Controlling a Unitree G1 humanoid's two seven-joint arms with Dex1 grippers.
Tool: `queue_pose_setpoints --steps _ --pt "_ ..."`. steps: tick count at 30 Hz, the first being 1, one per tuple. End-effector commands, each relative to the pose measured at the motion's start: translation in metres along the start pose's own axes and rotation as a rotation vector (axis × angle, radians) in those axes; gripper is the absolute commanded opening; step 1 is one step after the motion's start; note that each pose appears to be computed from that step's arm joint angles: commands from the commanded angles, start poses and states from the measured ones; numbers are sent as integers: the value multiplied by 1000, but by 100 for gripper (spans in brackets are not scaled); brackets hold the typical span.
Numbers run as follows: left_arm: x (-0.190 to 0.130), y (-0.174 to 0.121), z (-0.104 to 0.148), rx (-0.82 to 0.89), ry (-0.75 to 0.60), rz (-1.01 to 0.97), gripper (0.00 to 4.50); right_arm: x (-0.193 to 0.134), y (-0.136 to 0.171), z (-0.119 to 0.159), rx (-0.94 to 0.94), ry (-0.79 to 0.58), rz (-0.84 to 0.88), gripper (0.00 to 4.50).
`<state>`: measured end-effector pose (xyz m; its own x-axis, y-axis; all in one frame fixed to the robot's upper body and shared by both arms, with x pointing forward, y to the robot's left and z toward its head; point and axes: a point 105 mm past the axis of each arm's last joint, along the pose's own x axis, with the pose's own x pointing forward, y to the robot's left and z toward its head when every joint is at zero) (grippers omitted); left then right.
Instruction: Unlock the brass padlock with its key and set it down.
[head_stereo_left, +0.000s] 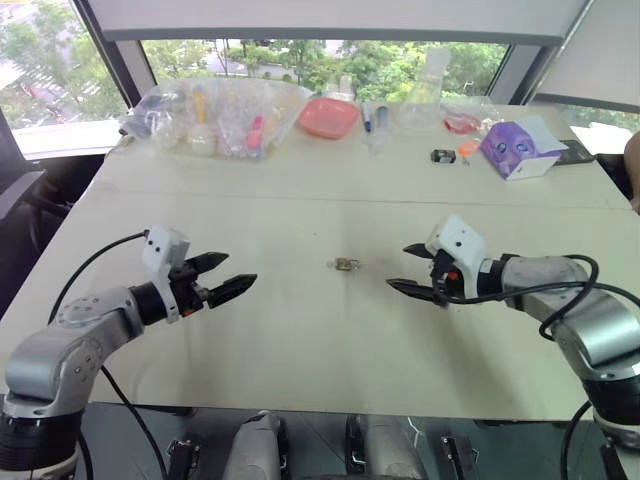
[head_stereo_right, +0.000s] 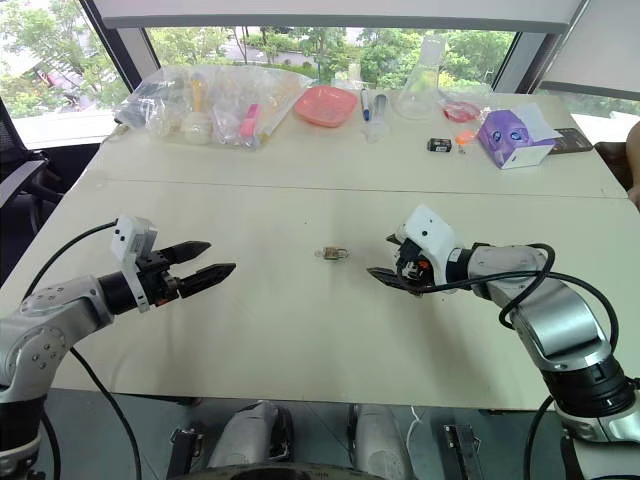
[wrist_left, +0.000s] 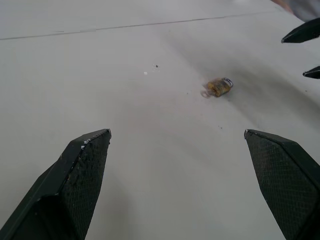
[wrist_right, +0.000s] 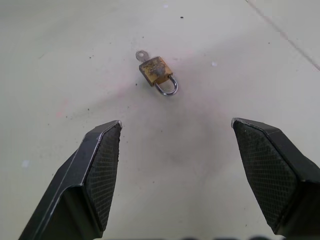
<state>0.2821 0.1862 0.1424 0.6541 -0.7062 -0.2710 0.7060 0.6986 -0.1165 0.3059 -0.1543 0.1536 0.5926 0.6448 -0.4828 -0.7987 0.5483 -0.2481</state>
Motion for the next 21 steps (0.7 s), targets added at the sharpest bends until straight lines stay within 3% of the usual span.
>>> queue_pose_setpoints --steps 1,6,11,14,21 --pt "-6 2 15 95 51 -78 443 -3 -7 22 -44 -9 37 364" --pt "-5 7 37 208 110 -181 443 33 2 38 -195 17 160 364" --pt "-4 6 43 256 134 -234 443 67 2 33 -240 54 219 364" --pt "-1 6 43 256 114 -221 443 89 -2 31 -246 66 232 364" --pt "0 -3 32 206 71 -194 443 106 -5 21 -271 116 268 364"
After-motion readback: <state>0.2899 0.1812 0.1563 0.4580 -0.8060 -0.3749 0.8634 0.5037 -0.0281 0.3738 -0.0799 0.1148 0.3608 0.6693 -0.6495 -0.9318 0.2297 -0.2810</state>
